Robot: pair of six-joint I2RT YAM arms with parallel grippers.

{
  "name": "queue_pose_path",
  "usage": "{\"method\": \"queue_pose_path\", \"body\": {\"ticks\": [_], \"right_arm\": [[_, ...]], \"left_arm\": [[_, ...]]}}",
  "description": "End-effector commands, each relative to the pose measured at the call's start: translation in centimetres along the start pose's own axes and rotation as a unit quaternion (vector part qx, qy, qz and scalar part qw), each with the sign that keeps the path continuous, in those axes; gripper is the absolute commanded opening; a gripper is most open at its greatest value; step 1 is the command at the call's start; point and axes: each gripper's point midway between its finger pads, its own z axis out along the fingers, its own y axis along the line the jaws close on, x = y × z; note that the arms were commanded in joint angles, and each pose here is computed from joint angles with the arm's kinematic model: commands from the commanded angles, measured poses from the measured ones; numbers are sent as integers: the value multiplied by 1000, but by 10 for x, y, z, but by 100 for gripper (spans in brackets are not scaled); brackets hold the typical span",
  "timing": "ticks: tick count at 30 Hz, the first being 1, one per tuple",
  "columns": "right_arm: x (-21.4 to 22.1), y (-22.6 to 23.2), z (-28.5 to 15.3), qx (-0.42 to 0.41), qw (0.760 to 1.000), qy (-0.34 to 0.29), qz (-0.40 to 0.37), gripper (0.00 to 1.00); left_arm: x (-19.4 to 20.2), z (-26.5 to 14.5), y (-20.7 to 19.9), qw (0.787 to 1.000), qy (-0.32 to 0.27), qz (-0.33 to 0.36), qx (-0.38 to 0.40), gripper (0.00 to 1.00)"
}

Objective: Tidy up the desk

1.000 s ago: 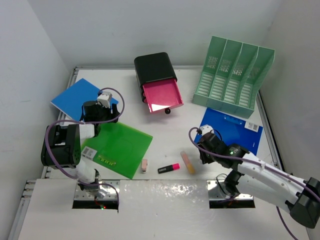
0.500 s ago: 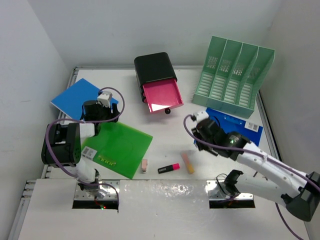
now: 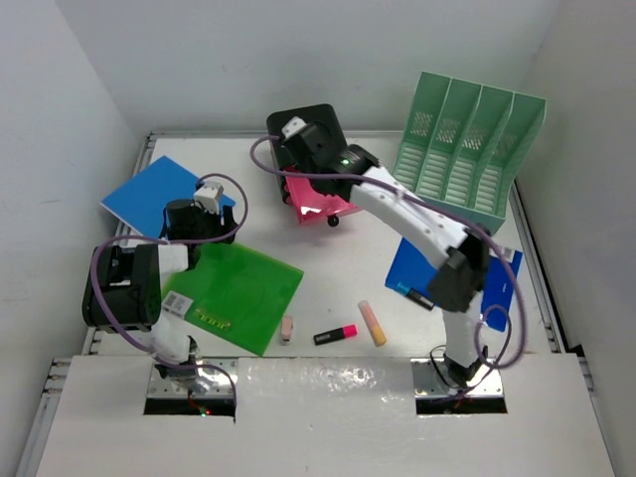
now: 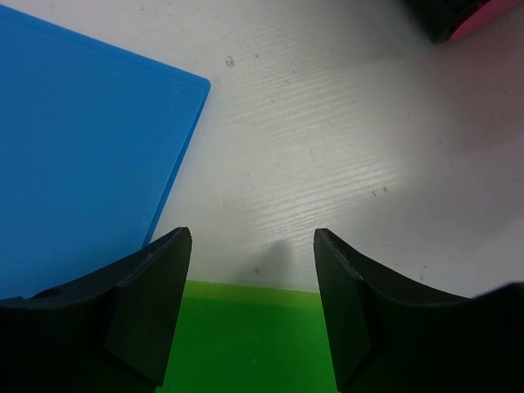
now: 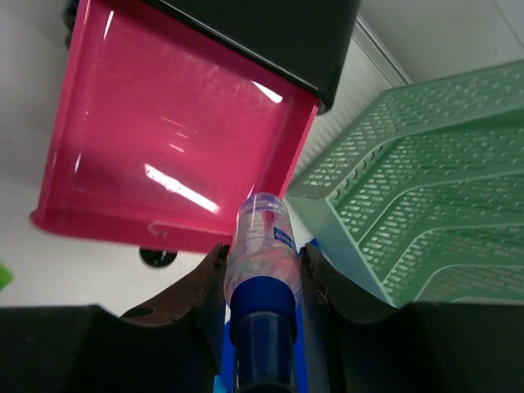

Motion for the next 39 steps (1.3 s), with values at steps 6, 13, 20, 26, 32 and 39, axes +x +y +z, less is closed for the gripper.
{"method": "queue_pose_path", "body": {"ticks": [6, 13, 20, 26, 32, 39], "right_arm": [[-2, -8, 29, 56, 992, 48, -98, 11], [2, -1, 59, 82, 984, 64, -143, 17], [18, 13, 75, 71, 979, 93, -169, 29], [21, 20, 83, 60, 978, 94, -174, 44], [15, 30, 84, 31, 984, 72, -160, 56], [9, 37, 84, 10, 986, 57, -157, 58]], "left_arm": [[-23, 0, 4, 999, -28, 15, 1, 60], [-22, 1, 4, 1000, -25, 13, 1, 60], [-20, 2, 4, 1000, -21, 12, 2, 60], [-19, 3, 5, 1000, -18, 11, 3, 60], [-19, 4, 5, 1000, -16, 11, 3, 60], [-17, 6, 5, 1000, -11, 8, 5, 60]]}}
